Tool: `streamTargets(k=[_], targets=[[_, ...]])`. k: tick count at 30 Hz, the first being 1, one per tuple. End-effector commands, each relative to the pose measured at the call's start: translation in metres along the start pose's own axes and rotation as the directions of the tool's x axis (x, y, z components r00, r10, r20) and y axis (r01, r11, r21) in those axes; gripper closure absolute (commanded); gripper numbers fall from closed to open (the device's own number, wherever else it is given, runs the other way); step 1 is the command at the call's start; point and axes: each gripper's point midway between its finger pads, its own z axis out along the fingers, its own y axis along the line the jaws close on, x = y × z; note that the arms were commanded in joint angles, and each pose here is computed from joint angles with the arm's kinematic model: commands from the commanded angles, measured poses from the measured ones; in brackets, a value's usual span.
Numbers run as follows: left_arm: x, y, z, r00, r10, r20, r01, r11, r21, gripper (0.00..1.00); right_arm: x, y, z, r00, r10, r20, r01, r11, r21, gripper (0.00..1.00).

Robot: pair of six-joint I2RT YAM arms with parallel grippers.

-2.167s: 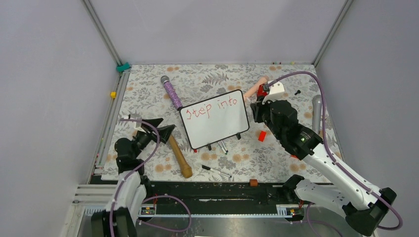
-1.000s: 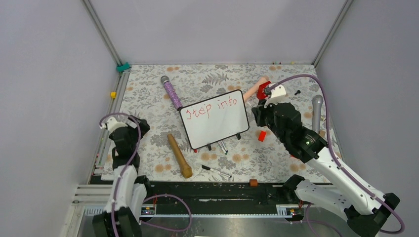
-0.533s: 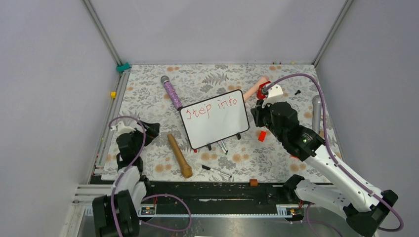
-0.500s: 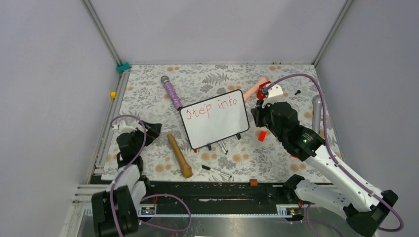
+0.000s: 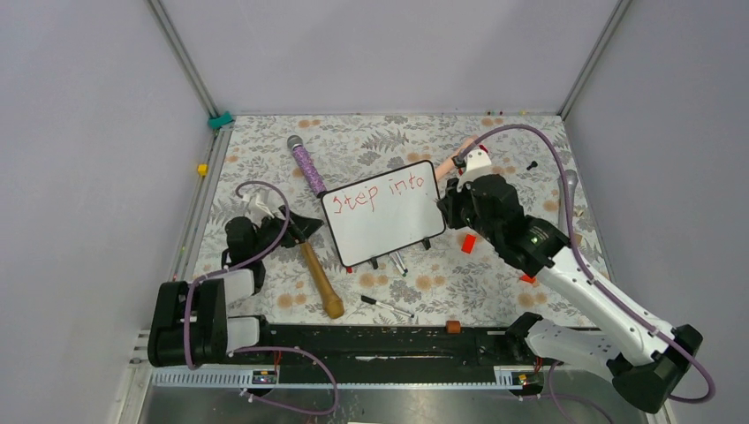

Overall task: Write a sentence on the whiteboard
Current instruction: Adjust the whiteboard on the whiteboard stand.

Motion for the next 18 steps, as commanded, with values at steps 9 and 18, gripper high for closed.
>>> streamTargets(k=[9, 18], targets=[[0.0, -0.058, 0.014, 0.995, 0.1, -0.028, -0.083, 0.925, 0.372, 0.25, -0.002, 0.034, 0.011, 0.994, 0.056, -0.092, -0.066, 0.992, -0.107, 1.0], [-0.005, -0.057, 0.012, 0.997, 0.071, -0.033, -0.053, 0.922, 0.382, 0.4, 0.001, 0.05, 0.013, 0.994, 0.033, -0.107, -0.048, 0.988, -0.144, 1.0]])
